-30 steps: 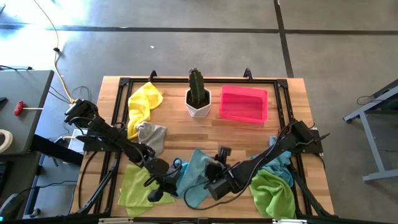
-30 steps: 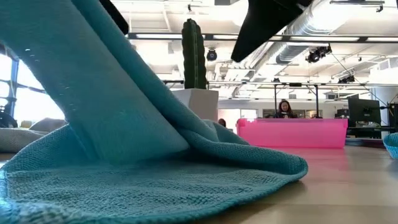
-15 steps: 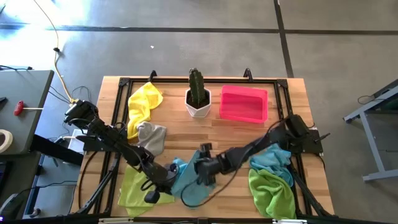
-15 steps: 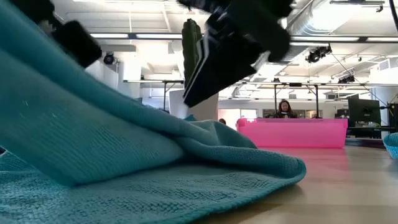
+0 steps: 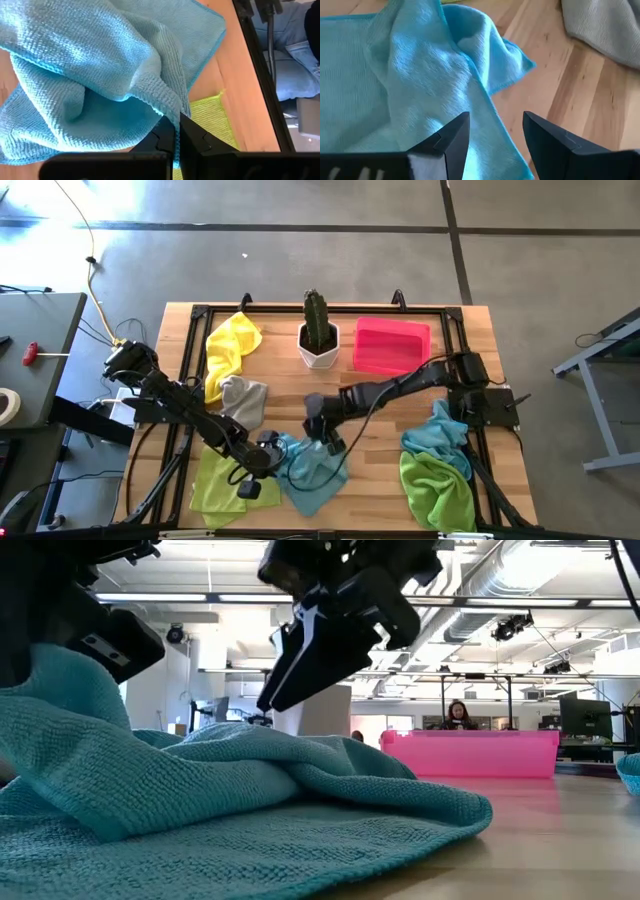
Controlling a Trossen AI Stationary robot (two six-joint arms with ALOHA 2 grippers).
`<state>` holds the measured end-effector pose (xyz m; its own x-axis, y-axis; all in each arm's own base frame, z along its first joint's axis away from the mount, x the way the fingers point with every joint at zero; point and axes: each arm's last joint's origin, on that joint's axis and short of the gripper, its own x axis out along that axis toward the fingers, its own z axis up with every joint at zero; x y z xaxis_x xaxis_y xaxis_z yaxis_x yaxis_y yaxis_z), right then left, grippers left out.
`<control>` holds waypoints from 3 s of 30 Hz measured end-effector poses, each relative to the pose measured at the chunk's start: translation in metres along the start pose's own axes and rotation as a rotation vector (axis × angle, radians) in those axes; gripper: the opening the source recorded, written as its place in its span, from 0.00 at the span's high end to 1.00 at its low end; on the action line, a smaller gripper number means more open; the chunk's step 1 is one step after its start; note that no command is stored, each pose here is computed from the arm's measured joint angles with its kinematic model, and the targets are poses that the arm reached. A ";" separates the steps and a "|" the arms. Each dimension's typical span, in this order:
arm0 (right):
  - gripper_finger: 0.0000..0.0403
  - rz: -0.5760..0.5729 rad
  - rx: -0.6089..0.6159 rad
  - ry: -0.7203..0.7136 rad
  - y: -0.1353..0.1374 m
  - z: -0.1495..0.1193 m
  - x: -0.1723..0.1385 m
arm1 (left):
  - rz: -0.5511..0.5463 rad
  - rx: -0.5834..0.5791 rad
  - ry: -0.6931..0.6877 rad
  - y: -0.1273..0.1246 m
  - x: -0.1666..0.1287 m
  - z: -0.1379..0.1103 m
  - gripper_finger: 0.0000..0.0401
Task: Fold microfiber towels
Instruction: Fold the blue towel
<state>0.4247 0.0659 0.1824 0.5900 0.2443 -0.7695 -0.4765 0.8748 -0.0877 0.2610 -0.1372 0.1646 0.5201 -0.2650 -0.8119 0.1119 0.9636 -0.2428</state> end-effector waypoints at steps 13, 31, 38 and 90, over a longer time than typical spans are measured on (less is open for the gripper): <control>0.56 0.185 0.088 -0.014 -0.047 -0.037 0.018 | 0.093 0.058 -0.003 0.003 0.000 -0.002 1.00; 0.56 0.291 0.159 -0.048 -0.065 -0.052 0.021 | 0.139 0.089 -0.010 0.005 0.000 -0.002 1.00; 0.56 0.323 0.197 -0.032 -0.063 -0.058 0.029 | 0.143 0.099 -0.004 0.006 0.000 -0.003 1.00; 1.00 -0.415 0.296 0.237 0.070 0.012 -0.079 | 0.401 0.078 0.151 0.033 -0.060 0.033 1.00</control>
<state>0.3522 0.1128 0.2448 0.5100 -0.2164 -0.8325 -0.0123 0.9659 -0.2586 0.2610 -0.0881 0.2229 0.4067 0.1344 -0.9036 -0.0074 0.9896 0.1438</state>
